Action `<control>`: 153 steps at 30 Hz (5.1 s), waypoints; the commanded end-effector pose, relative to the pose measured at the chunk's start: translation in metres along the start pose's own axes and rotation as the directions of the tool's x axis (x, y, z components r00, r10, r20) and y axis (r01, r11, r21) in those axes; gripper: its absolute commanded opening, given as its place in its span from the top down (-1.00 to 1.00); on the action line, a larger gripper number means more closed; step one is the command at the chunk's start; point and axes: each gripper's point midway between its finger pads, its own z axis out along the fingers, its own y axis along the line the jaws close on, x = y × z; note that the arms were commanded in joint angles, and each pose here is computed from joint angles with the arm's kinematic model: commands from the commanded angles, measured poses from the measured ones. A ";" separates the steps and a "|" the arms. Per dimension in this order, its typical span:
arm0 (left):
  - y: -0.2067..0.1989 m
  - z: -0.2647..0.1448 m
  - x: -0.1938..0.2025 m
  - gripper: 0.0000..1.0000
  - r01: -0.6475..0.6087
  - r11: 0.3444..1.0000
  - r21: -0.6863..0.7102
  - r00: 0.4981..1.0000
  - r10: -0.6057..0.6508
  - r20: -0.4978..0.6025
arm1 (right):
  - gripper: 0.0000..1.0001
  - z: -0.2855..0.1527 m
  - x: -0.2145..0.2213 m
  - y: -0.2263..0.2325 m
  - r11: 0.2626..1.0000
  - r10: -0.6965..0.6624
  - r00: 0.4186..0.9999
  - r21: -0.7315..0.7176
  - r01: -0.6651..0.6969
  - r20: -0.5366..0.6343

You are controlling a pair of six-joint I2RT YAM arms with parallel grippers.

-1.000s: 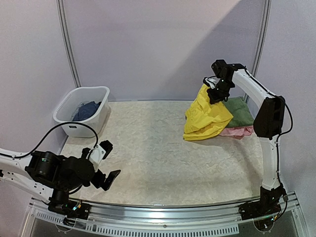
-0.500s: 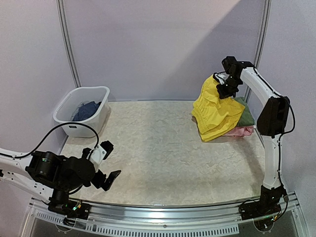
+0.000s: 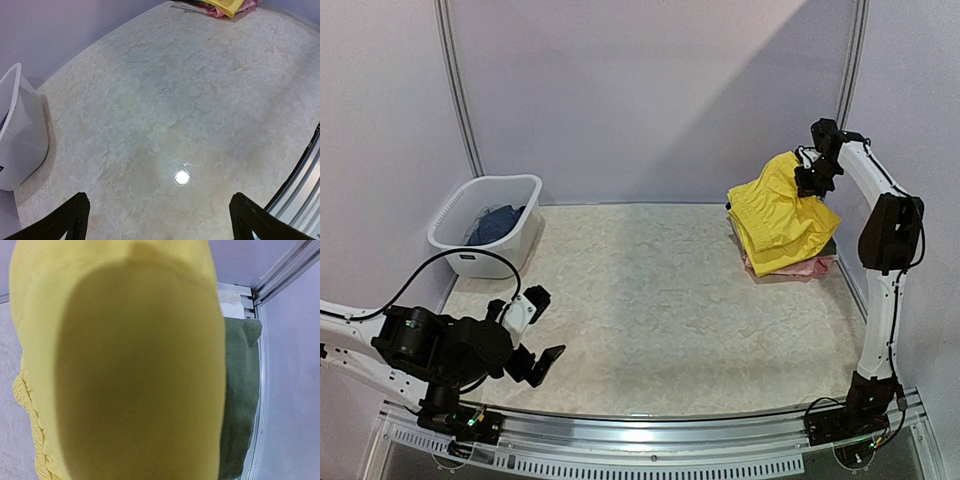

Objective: Fold and stack the mixed laundry pile
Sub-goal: Place the square-folded shorts at the corner of the board, then smooth out the square-folded shorts at the corner of the board.

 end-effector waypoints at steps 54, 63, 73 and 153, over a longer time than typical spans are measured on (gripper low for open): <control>-0.002 0.003 0.000 -0.99 -0.014 1.000 -0.011 1.000 0.014 -0.001 | 0.16 0.015 -0.048 -0.037 0.895 0.441 0.863 -0.192 -0.403 0.245; -0.003 0.005 -0.006 -0.99 -0.004 1.000 -0.023 1.000 0.005 0.011 | 0.42 0.080 -0.051 -0.035 0.902 0.414 0.889 -0.222 -0.371 0.197; -0.003 0.007 -0.010 -0.99 0.012 1.000 -0.026 1.000 -0.012 0.004 | 0.36 0.130 -0.044 -0.045 0.834 0.491 0.860 -0.360 -0.417 0.141; -0.006 0.013 0.006 -0.99 0.086 0.996 0.021 0.996 -0.086 -0.004 | 0.18 0.066 -0.007 0.165 0.984 0.089 0.985 -0.168 -0.063 0.149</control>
